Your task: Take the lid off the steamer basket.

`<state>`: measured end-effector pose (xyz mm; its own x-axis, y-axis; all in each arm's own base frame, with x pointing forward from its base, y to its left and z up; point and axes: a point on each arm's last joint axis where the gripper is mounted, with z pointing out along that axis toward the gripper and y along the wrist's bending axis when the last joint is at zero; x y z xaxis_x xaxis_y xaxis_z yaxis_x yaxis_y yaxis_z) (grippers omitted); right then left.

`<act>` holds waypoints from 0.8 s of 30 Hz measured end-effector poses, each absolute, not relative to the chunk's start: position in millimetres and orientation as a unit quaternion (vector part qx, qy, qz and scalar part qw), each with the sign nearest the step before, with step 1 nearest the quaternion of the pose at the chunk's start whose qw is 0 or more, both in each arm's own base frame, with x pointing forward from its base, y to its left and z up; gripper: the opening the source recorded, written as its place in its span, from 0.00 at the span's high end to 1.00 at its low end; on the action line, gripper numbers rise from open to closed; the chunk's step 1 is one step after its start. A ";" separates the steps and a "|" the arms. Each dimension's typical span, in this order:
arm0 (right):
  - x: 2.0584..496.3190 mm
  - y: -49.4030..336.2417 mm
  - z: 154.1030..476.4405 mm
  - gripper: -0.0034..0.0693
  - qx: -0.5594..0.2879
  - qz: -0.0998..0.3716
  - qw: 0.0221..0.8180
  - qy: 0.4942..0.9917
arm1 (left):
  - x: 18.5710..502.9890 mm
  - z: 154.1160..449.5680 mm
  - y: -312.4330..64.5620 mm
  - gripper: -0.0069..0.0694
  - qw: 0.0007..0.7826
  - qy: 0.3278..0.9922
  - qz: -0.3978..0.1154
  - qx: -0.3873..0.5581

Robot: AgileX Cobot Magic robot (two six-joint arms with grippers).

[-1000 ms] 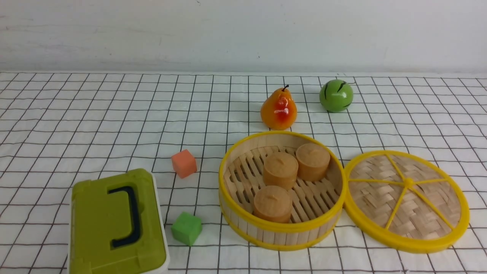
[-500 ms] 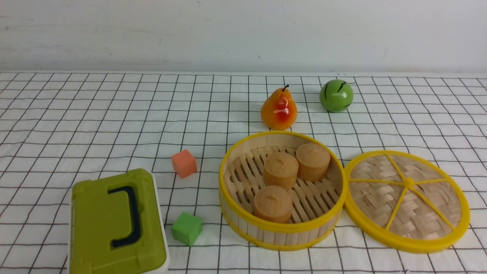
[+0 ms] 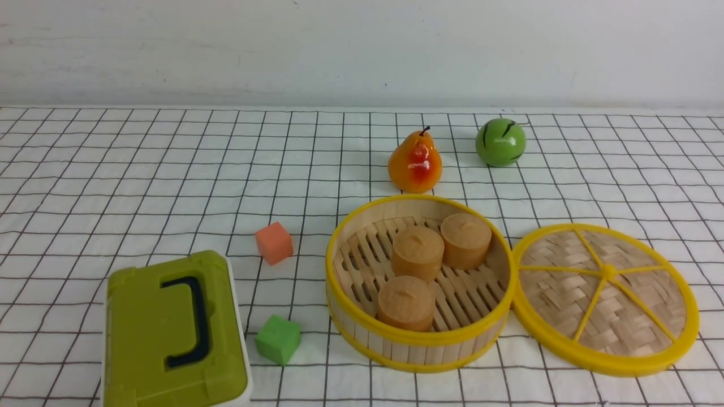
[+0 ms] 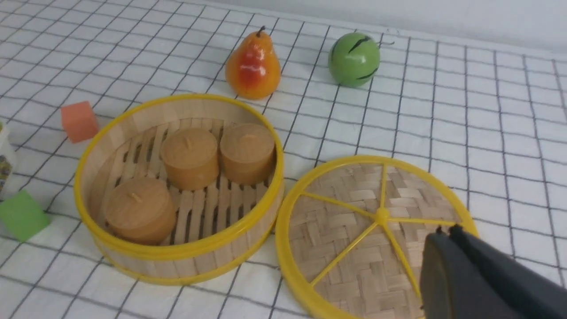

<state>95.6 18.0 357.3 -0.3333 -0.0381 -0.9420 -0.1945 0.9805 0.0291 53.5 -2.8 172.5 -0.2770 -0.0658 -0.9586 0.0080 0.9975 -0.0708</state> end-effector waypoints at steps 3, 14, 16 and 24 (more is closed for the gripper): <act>91.2 13.5 339.2 0.99 -0.064 0.044 0.601 0.796 | 53.5 172.5 -2.8 0.60 0.601 0.798 -0.031 -0.018; 61.2 1.3 217.4 0.99 0.013 0.029 0.646 0.763 | 53.5 172.5 -2.8 0.60 0.601 0.798 -0.031 -0.018; 58.5 1.1 196.4 0.99 0.016 0.030 0.638 0.769 | 53.5 172.5 -2.8 0.60 0.601 0.798 -0.031 -0.018; 54.4 -2.1 177.6 0.99 0.049 0.019 0.622 0.782 | 53.5 172.5 -2.8 0.60 0.601 0.798 -0.031 -0.018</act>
<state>54.4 -2.1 177.6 -0.2226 0.1007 -0.9697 0.0527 0.9944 0.0912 53.5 -2.8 172.5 -0.2770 -0.0658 -0.9586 0.0080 0.9975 -0.0708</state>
